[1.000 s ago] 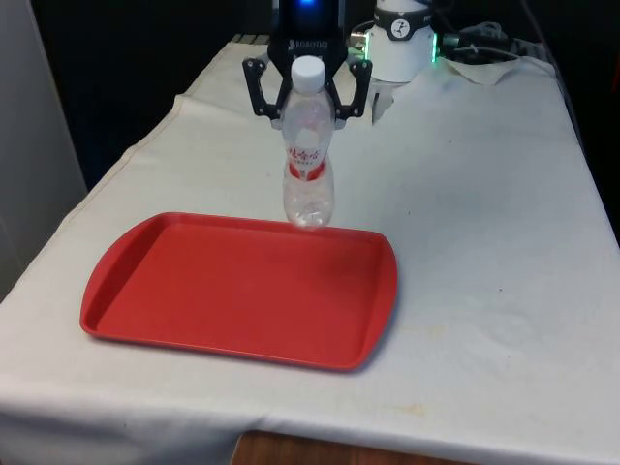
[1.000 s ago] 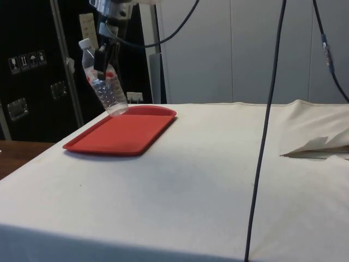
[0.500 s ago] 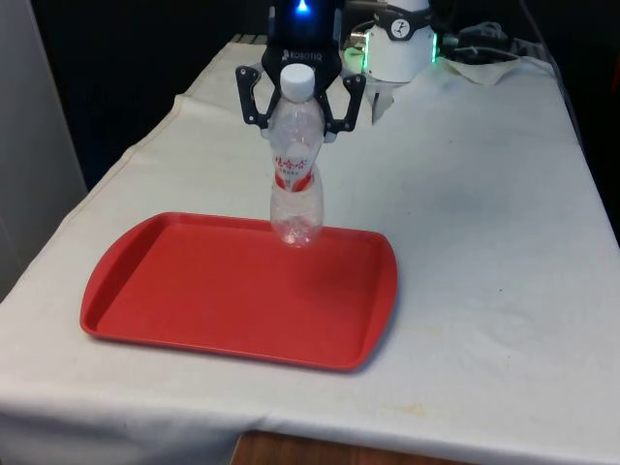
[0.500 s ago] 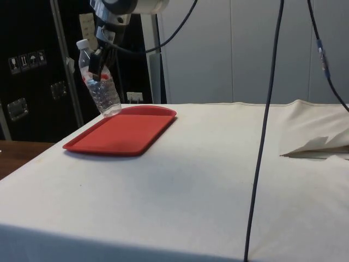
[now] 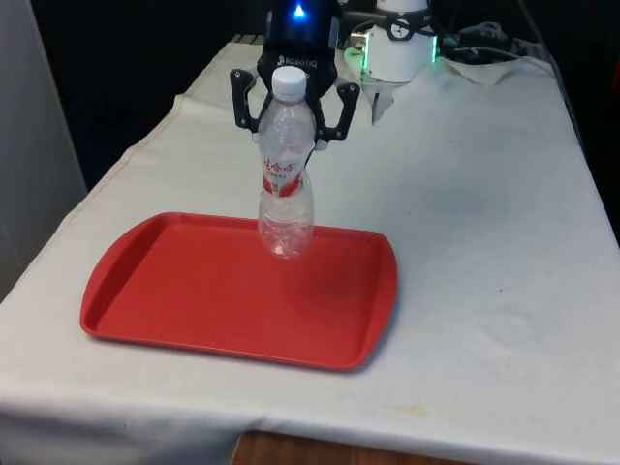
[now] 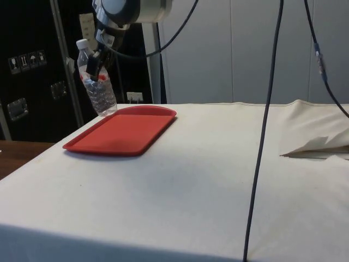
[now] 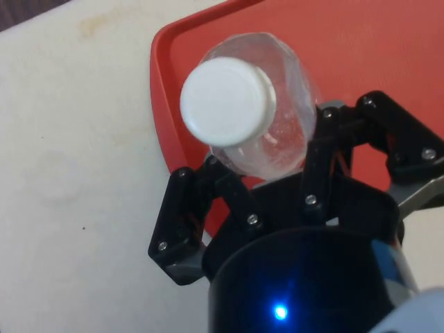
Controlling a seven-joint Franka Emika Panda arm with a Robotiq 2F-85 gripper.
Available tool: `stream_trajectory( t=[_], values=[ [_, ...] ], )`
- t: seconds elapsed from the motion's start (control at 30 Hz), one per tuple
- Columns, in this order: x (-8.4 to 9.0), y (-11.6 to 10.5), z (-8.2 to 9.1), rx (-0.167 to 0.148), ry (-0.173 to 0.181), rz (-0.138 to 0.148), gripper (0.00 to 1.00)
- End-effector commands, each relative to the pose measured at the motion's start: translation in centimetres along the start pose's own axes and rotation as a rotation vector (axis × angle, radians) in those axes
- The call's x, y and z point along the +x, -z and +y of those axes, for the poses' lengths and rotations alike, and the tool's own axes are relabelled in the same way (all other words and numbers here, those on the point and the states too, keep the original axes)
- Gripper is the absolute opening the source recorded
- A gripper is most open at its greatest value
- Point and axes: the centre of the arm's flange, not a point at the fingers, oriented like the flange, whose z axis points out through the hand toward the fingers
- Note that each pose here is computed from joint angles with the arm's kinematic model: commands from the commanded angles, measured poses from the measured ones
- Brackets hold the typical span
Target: Place the bottle upright on the tray.
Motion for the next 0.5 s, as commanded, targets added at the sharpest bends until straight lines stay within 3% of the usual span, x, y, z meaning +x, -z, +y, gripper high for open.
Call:
stream_trajectory(
  t=[0.0, 0.33, 0.47],
  values=[
    [0.00, 0.18, -0.01, -0.004, 0.000, 0.004, 0.36],
    [0.02, 0.01, -0.06, 0.000, 0.002, 0.001, 0.36],
    [-0.85, -0.04, -0.43, -0.006, 0.005, 0.012, 0.36]
  ],
)
